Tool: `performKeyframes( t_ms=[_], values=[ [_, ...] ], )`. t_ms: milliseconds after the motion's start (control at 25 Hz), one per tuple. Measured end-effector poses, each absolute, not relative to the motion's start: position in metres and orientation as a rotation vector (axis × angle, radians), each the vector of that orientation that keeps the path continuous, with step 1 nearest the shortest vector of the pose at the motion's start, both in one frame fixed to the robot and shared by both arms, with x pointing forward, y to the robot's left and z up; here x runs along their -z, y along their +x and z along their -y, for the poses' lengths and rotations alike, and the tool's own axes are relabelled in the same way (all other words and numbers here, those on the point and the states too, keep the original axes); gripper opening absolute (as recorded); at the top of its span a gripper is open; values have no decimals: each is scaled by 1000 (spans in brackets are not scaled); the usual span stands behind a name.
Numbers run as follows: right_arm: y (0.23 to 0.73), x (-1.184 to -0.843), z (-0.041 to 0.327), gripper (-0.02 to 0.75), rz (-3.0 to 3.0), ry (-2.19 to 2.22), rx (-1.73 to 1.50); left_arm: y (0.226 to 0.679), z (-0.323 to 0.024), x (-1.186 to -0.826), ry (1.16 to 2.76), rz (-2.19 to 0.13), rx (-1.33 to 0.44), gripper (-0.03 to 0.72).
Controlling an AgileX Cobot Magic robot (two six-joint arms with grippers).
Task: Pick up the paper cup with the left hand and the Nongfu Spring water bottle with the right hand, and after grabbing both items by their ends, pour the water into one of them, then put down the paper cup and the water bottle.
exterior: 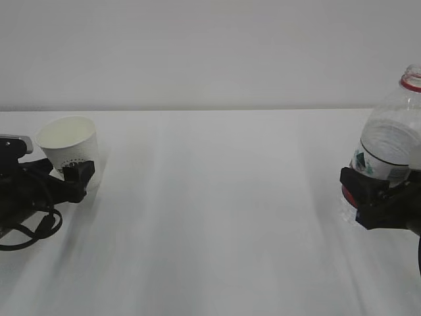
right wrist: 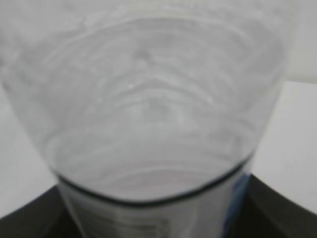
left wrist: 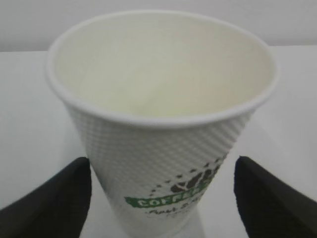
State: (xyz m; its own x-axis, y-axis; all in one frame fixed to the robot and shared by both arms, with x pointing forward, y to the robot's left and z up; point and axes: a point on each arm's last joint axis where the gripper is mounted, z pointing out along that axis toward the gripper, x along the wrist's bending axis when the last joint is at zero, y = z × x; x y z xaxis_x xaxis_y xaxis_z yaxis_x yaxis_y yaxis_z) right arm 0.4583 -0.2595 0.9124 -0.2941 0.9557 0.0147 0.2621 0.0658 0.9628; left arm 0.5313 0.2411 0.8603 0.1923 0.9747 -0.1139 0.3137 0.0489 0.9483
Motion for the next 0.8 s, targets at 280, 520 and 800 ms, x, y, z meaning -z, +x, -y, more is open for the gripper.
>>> performKeyframes(
  t_ms=[280,520,800],
  values=[
    [458,-912,260,503,-1650,1233,-1265,530,-241,-854,1476,-1322,-817,676],
    [458,-912,260,503,-1650,1233,-1265,539,-240,-850,1469,-1318,-821,686],
    [458,-912,260,503,-1650,1233,-1265,546,-239,-851,1448,-1315,-837,691]
  ],
)
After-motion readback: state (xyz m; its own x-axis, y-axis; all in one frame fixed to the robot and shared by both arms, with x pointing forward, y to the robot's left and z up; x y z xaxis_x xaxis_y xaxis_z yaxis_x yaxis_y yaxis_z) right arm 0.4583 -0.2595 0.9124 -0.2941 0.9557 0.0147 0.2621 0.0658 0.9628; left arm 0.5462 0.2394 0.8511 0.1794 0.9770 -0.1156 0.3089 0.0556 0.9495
